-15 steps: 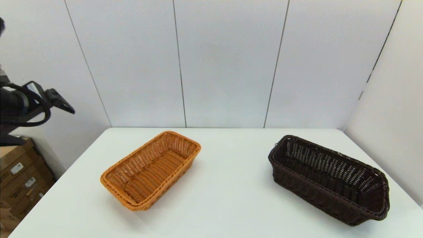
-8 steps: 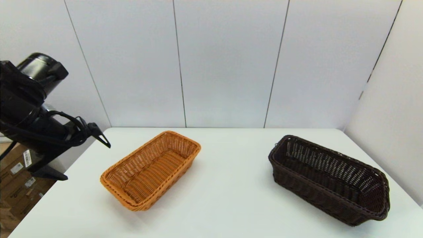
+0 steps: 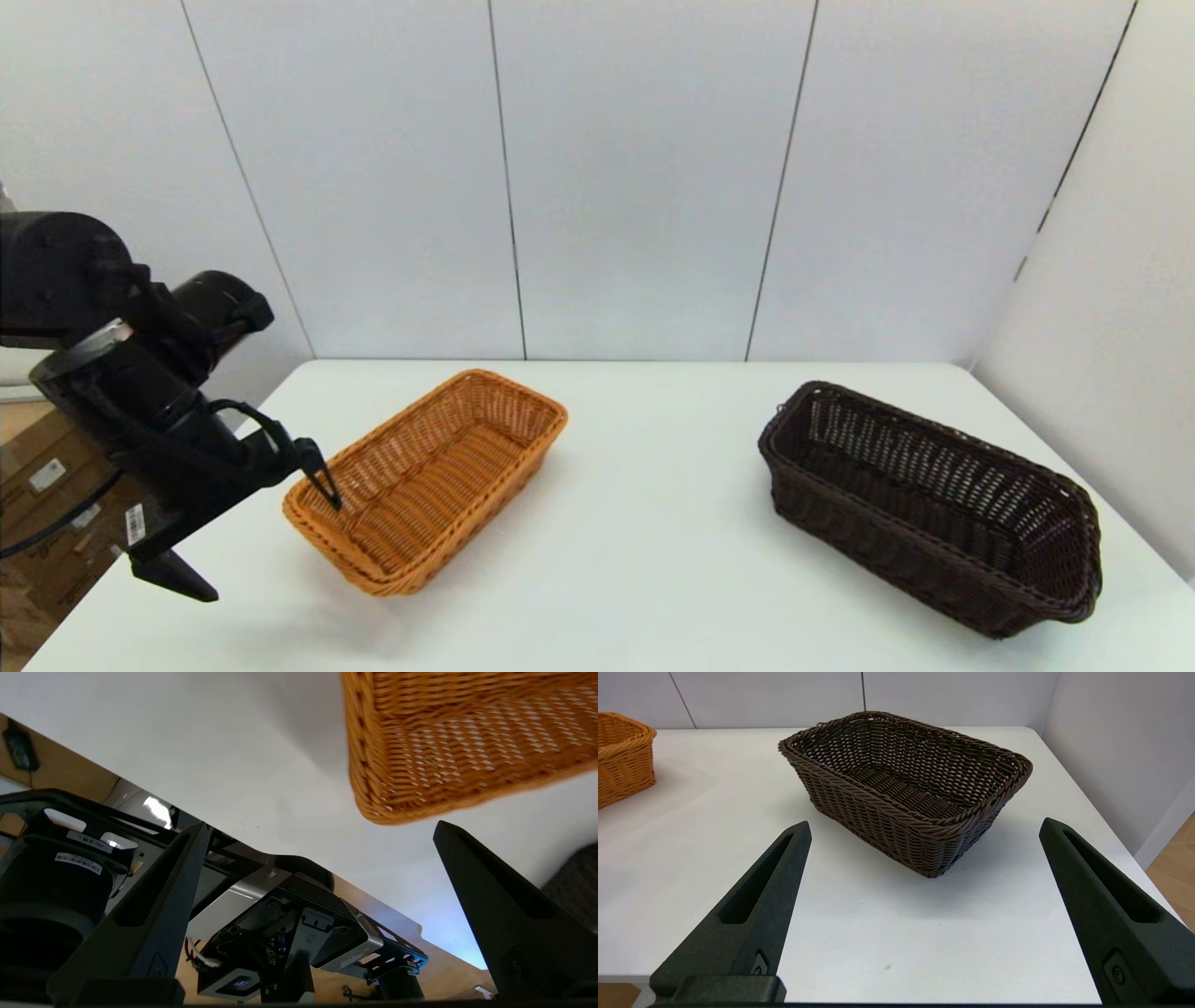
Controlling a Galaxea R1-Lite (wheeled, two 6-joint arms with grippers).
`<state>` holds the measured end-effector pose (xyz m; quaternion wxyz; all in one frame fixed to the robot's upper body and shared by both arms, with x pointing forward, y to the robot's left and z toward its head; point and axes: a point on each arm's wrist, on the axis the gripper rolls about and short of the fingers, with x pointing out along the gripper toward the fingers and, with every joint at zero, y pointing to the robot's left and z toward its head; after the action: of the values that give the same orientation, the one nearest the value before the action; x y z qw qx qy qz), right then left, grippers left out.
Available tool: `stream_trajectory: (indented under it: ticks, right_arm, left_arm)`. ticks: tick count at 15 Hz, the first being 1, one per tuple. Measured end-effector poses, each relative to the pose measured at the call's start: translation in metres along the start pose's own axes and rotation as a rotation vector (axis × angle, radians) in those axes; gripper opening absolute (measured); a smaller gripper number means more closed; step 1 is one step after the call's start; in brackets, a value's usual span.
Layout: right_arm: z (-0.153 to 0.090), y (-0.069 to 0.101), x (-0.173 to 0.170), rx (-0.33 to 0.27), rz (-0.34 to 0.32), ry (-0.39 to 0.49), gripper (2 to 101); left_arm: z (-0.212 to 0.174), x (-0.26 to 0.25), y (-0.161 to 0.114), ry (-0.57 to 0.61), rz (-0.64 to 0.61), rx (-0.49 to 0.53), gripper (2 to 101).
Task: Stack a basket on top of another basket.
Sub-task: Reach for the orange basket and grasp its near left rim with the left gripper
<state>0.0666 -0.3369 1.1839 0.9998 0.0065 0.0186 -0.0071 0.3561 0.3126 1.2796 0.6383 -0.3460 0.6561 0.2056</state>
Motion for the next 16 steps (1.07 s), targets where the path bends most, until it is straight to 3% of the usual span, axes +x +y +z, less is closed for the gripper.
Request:
stream_trajectory:
  ticks: [9, 16]
  right_arm:
    - [0.0, 0.0, 0.0, 0.0, 0.0, 0.0, 97.1]
    - [0.0, 0.0, 0.0, 0.0, 0.0, 0.0, 97.1]
  left_arm:
    - [0.037, 0.059, -0.028, 0.083, 0.102, -0.078, 97.8]
    - [0.05, 0.105, -0.048, 0.121, 0.147, -0.046, 97.8]
